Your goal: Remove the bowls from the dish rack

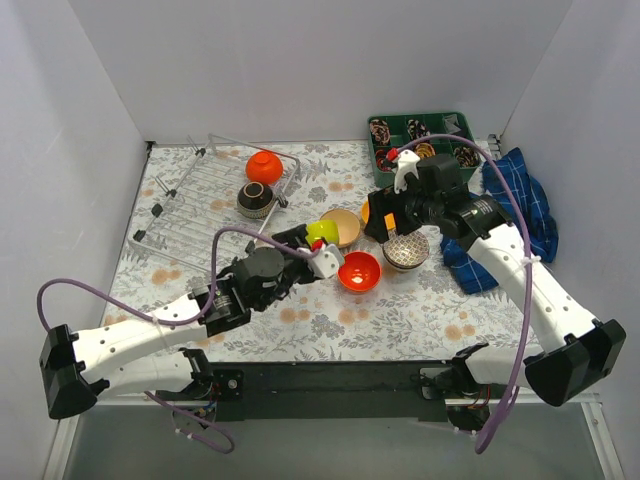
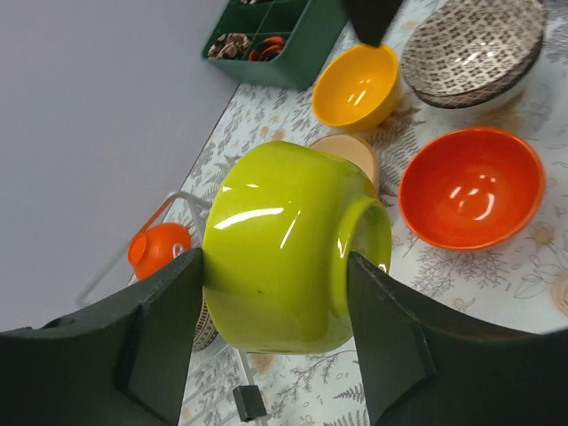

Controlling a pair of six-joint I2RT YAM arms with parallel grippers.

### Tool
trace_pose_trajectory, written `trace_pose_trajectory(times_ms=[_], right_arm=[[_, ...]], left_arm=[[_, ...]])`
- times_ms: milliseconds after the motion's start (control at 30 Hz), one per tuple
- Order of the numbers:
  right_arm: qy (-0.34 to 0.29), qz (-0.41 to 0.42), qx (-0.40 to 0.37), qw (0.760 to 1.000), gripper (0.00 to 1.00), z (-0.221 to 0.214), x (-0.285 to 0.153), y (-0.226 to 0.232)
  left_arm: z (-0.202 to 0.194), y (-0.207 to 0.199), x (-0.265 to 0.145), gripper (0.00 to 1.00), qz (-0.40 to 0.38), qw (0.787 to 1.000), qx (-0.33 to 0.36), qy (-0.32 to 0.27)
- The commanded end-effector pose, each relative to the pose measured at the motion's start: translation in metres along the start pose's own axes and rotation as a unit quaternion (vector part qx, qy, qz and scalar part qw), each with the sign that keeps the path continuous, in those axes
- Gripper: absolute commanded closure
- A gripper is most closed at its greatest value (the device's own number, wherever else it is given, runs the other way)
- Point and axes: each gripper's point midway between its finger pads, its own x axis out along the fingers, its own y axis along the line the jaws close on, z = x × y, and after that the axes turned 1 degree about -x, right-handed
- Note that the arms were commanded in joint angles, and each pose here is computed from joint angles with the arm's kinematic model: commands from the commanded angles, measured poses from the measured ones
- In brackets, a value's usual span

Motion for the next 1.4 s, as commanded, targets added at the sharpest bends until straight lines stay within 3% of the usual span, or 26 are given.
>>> trace_pose_trajectory(times_ms=[0, 233, 467, 767, 967, 1067, 1100, 1200, 1333, 1367], right_arm=[[0.001, 0.058, -0.022, 0.998, 0.04, 0.016, -0.007, 0.019], [-0.013, 0.210, -0.119, 0.970, 0.04, 0.019, -0.015, 0.060], [-0.012, 0.348, -0.136, 0.927, 0.05, 0.009, -0.022, 0.096], [0.023, 0.433, -0.125, 0.892, 0.11, -0.009, -0.022, 0.114], [0.056, 0.459, -0.117, 0.879, 0.21, -0.027, -0.018, 0.122], [0.067, 0.468, -0.113, 0.874, 0.39, -0.033, -0.017, 0.126], [0.069, 0.470, -0.112, 0.873, 0.53, -0.034, -0.016, 0.126], [0.070, 0.469, -0.112, 0.873, 0.78, -0.035, -0.016, 0.126], [0.071, 0.456, -0.119, 0.879, 0.98, -0.034, -0.013, 0.122], [0.073, 0.446, -0.123, 0.883, 0.99, -0.035, -0.011, 0.120]], left_arm=[[0.030, -0.006, -0.012, 0.89, 0.010, 0.997, 0.036, -0.064], [0.043, -0.039, -0.015, 0.89, -0.030, 0.993, 0.061, -0.100], [0.050, -0.051, -0.020, 0.89, -0.051, 0.989, 0.072, -0.121], [0.052, -0.063, -0.021, 0.89, -0.068, 0.985, 0.087, -0.132], [0.049, -0.070, -0.018, 0.89, -0.075, 0.984, 0.094, -0.134], [0.045, -0.074, -0.017, 0.88, -0.081, 0.984, 0.096, -0.131], [0.044, -0.075, -0.017, 0.88, -0.081, 0.984, 0.093, -0.130], [0.036, -0.079, -0.017, 0.85, -0.085, 0.985, 0.087, -0.122], [0.022, -0.080, -0.017, 0.70, -0.073, 0.990, 0.062, -0.106], [0.018, -0.077, -0.017, 0.59, -0.063, 0.992, 0.054, -0.099]])
